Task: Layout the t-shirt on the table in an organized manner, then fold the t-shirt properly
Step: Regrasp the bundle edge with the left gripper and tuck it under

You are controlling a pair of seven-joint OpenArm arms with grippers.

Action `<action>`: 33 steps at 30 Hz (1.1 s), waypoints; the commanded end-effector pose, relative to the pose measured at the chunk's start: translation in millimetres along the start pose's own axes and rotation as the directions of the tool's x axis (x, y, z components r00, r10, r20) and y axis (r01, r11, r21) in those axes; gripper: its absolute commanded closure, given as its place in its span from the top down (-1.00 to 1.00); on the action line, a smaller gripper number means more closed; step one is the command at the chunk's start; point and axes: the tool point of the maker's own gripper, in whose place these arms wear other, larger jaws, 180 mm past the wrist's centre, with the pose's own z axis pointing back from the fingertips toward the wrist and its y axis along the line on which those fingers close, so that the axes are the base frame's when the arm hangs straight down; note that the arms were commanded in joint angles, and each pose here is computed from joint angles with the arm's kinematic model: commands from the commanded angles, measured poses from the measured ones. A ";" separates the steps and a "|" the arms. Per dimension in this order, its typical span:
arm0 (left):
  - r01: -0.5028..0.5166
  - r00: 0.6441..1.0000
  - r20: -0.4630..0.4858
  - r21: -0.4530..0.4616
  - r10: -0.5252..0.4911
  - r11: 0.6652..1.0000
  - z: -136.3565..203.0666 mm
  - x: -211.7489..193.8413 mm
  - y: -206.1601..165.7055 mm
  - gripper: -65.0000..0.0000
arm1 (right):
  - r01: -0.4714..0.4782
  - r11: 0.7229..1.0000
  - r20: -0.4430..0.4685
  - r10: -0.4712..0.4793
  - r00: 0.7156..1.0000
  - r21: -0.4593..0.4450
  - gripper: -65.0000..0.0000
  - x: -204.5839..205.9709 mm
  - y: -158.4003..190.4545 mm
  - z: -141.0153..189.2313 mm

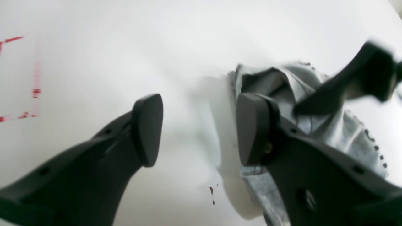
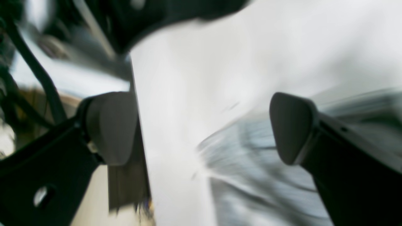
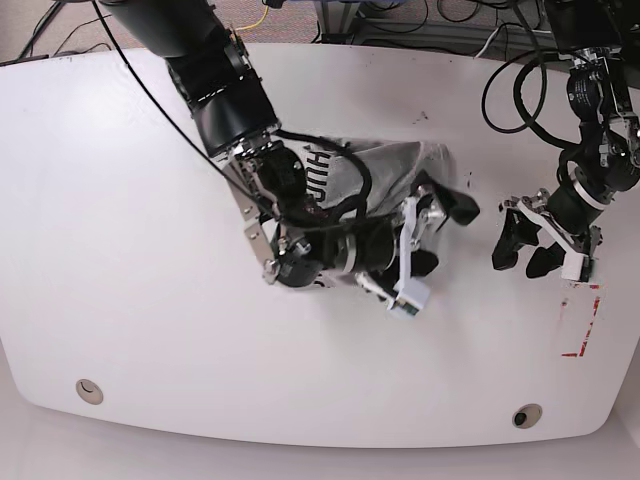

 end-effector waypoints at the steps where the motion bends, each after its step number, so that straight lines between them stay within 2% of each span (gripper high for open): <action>1: -0.004 0.998 0.067 -0.037 0.007 0.999 3.4 21.0 -6.0 0.06 | -0.035 0.999 0.082 0.038 0.996 -0.035 1.00 31.5 -12.5 22.0; 6: -0.054 0.995 0.079 -0.102 0.063 0.993 4.1 21.4 -18.0 0.06 | -0.013 0.992 0.104 0.027 0.994 -0.129 1.00 39.8 -49.9 52.0; 9: -0.101 0.992 0.054 -0.147 0.110 0.984 2.7 13.5 -28.6 0.06 | 0.024 0.984 0.125 -0.001 0.992 -0.178 1.00 39.9 -74.4 67.7; 14: -0.213 0.974 0.021 -0.233 0.224 0.949 -1.8 -3.8 -56.6 0.06 | 0.072 0.964 0.146 -0.035 0.989 -0.255 1.00 28.3 -109.8 91.6; 19: -0.267 0.963 -0.042 -0.305 0.268 0.914 -8.5 -24.4 -88.8 0.06 | 0.102 0.951 0.190 -0.047 0.981 -0.292 1.00 25.8 -128.2 103.8; 23: -0.282 0.959 -0.109 -0.368 0.260 0.886 -17.0 -43.2 -125.2 0.06 | 0.150 0.936 0.202 -0.088 0.975 -0.317 1.00 14.0 -146.3 110.1; 27: -0.245 0.967 -0.170 -0.427 0.189 0.870 -20.1 -65.3 -158.6 0.06 | 0.197 0.906 0.191 -0.133 0.973 -0.374 1.00 -5.7 -172.5 114.5; 33: -0.188 0.972 -0.211 -0.441 0.102 0.877 -27.8 -83.8 -181.8 0.06 | 0.203 0.870 0.165 -0.142 0.976 -0.450 1.00 -30.8 -195.7 115.6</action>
